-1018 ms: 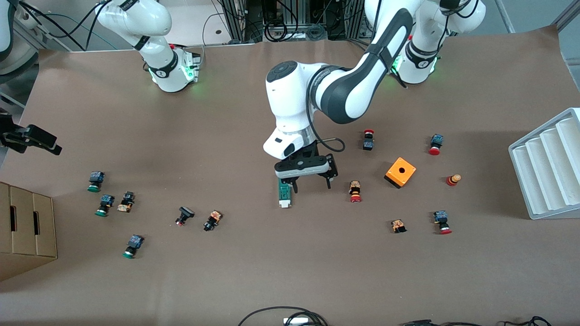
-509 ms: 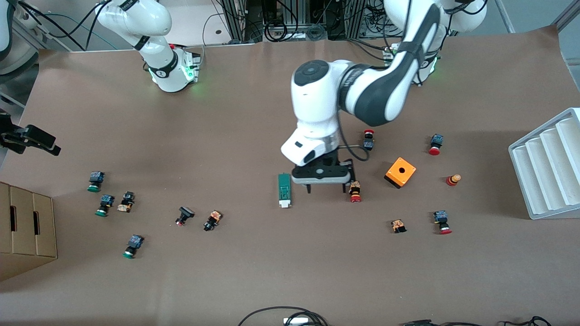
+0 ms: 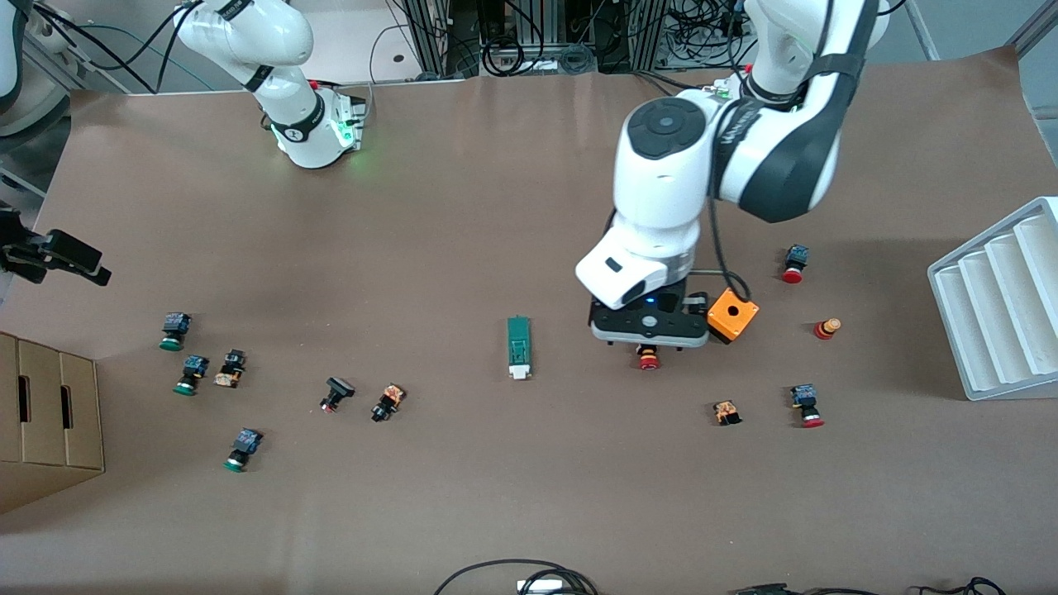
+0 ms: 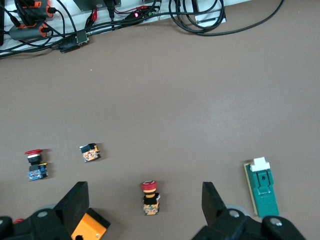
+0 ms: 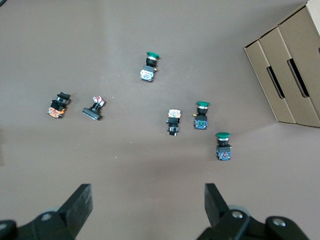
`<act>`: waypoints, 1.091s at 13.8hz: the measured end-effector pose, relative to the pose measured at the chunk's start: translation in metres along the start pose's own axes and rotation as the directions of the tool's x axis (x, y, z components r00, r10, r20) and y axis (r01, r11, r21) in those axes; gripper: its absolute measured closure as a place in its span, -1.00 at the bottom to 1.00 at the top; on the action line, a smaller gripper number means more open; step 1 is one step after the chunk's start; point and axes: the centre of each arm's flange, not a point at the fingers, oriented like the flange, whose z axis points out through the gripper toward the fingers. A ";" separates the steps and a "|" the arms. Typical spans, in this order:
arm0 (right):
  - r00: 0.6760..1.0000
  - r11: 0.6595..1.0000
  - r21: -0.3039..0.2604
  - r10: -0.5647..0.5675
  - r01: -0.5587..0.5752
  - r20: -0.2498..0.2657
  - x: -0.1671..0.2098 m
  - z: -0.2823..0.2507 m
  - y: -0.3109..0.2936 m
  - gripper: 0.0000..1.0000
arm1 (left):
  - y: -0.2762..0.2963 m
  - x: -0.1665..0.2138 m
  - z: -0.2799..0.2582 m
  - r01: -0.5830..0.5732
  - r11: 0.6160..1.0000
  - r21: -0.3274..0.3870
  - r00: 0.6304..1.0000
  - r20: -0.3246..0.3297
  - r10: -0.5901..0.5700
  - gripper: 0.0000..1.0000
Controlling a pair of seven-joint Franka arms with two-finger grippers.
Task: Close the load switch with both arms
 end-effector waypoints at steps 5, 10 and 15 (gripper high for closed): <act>1.000 1.000 0.000 -0.004 0.004 -0.002 0.000 0.000 -0.001 -1.00 | -0.043 0.003 -0.014 -0.078 0.996 -0.033 0.994 0.068 0.080 -1.00; 1.000 1.000 0.000 -0.012 0.012 -0.003 0.001 -0.001 -0.004 -1.00 | -0.120 0.013 -0.029 -0.117 0.988 -0.105 0.987 0.097 0.127 -1.00; 1.000 1.000 0.000 -0.019 0.019 -0.004 0.001 -0.001 -0.005 -1.00 | -0.209 0.014 -0.034 -0.165 0.972 -0.168 0.973 0.132 0.188 -1.00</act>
